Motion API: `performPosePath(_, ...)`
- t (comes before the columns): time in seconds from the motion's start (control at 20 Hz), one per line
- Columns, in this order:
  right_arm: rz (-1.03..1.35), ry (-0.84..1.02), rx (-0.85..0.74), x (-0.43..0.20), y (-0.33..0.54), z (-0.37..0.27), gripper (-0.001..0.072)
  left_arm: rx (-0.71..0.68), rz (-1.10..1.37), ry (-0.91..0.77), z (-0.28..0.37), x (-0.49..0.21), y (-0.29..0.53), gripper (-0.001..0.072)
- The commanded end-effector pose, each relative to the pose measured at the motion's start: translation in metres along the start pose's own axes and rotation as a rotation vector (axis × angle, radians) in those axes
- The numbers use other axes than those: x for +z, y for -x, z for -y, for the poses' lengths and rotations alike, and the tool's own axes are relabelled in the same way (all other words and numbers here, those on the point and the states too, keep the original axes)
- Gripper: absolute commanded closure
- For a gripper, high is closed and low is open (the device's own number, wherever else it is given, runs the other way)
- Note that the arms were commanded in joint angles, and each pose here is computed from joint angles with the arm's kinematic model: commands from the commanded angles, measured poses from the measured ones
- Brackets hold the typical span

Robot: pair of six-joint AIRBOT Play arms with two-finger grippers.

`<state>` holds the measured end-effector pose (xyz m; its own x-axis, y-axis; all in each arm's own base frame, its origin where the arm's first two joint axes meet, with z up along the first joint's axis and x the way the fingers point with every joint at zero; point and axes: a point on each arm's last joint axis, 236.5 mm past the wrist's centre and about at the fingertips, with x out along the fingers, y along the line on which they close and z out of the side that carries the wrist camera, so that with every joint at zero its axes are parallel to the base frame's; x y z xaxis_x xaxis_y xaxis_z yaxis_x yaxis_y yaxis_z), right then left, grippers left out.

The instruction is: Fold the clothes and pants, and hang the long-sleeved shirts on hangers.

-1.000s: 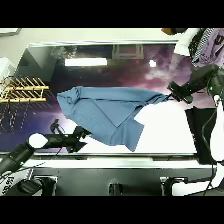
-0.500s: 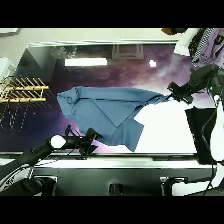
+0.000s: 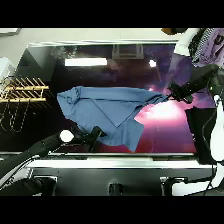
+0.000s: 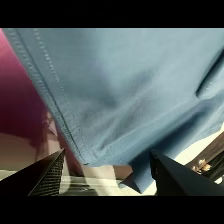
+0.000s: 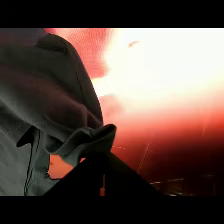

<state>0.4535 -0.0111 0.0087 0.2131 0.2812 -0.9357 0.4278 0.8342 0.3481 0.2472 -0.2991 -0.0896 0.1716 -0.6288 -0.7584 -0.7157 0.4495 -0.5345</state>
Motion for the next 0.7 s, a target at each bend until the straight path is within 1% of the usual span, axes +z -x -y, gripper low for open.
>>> performPosePath(0.0, 0.008, -0.001, 0.003, 0.002, 0.0, -0.001, 0.0687, 0.022, -0.021, -0.008, -0.002, -0.007, -0.008, 0.011)
performPosePath(0.15, 0.008, -0.001, 0.003, 0.002, 0.0, -0.001, 0.0687, 0.039, -0.053, 0.019, -0.007, -0.021, -0.018, 0.0115)
performPosePath(0.2, 0.007, -0.001, 0.003, 0.001, 0.0, -0.001, 0.0687, 0.045, -0.056, 0.017, -0.009, -0.022, -0.02, 0.0163)
performPosePath(0.25, 0.005, -0.001, 0.002, 0.001, 0.0, -0.001, 0.0687, 0.045, -0.058, 0.0, -0.009, -0.023, -0.02, 0.0382)
performPosePath(0.3, 0.002, -0.001, 0.001, 0.0, 0.0, -0.001, 0.0687, 0.038, -0.059, -0.032, -0.006, -0.023, -0.019, 0.065)
performPosePath(0.35, -0.001, -0.001, 0.0, -0.001, 0.001, -0.001, 0.0687, 0.025, -0.059, -0.069, 0.0, -0.022, -0.017, 0.0692)
performPosePath(0.5, 0.014, 0.005, 0.004, 0.0, 0.008, -0.003, 0.0688, -0.055, -0.052, -0.208, 0.033, -0.006, 0.009, 0.0693)
performPosePath(0.65, 0.159, 0.045, 0.012, 0.019, 0.039, -0.01, 0.0688, -0.216, 0.022, -0.423, 0.091, 0.028, 0.076, 0.0694)
